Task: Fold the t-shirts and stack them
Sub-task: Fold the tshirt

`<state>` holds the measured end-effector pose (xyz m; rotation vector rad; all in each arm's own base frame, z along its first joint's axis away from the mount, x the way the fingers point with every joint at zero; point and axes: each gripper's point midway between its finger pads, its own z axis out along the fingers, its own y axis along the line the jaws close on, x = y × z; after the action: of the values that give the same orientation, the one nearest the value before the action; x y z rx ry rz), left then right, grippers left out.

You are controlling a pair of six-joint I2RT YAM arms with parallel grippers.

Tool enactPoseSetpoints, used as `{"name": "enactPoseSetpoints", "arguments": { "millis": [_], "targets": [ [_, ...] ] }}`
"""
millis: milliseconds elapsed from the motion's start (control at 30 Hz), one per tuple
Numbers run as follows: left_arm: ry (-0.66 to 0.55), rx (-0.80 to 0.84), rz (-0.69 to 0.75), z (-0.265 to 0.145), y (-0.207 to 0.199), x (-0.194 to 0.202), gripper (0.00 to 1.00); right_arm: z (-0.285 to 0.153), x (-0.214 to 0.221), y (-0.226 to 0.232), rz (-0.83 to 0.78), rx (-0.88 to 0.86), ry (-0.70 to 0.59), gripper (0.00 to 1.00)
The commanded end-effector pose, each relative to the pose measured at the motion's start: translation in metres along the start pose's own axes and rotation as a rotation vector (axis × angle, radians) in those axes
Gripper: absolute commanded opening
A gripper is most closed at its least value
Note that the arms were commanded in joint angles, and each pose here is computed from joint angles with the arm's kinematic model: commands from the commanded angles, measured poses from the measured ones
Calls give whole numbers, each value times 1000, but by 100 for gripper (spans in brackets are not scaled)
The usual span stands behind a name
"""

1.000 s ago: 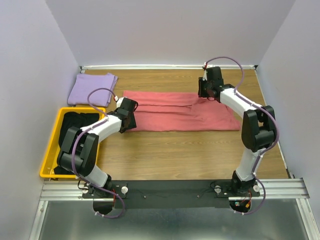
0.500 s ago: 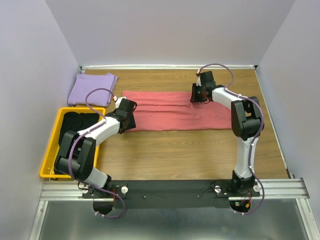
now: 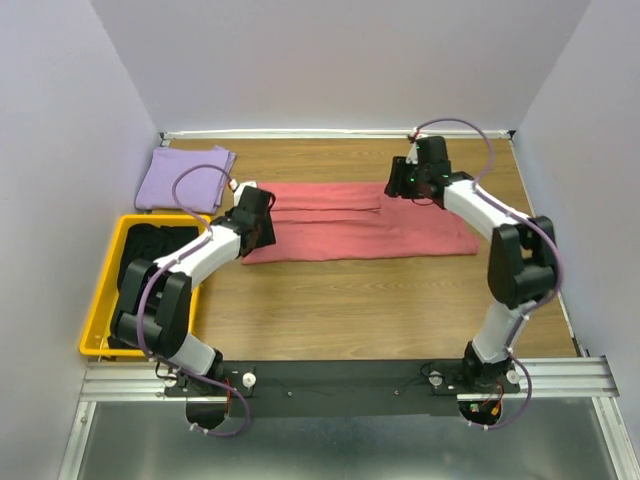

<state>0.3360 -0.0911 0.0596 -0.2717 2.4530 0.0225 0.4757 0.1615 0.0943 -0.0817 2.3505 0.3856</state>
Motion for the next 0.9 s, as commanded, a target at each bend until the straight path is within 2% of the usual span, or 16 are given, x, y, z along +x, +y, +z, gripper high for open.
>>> {"name": "enactPoseSetpoints", "arguments": {
  "millis": [0, 133, 167, 400, 567, 733, 800, 833, 867],
  "targets": [
    [-56, 22, 37, 9, -17, -33, 67, -42, 2, -28, 110, 97, -54, 58],
    [-94, 23, 47, 22, -32, -62, 70, -72, 26, -51, 222, 143, -60, 58],
    [-93, 21, 52, 30, -38, -69, 70, -73, 47, -55, 259, 156, -25, 58],
    [-47, 30, 94, 71, -62, -79, 70, -85, 85, -77, 385, 213, 11, 58],
    [69, 16, 135, 91, -59, -47, 69, -75, 103, -109, 466, 280, 35, 58],
    [152, 45, 132, 86, -52, -10, 66, -53, 107, -156, 562, 324, 34, 58],
    [166, 60, 128, 78, -50, -3, 66, -42, 85, -169, 551, 324, -2, 58],
    [203, 75, 130, 76, -47, 13, 66, -29, 94, -181, 567, 338, 31, 58],
    [209, 92, 127, 70, -48, 16, 65, -22, 64, -188, 549, 328, -18, 58]
  ]
}}
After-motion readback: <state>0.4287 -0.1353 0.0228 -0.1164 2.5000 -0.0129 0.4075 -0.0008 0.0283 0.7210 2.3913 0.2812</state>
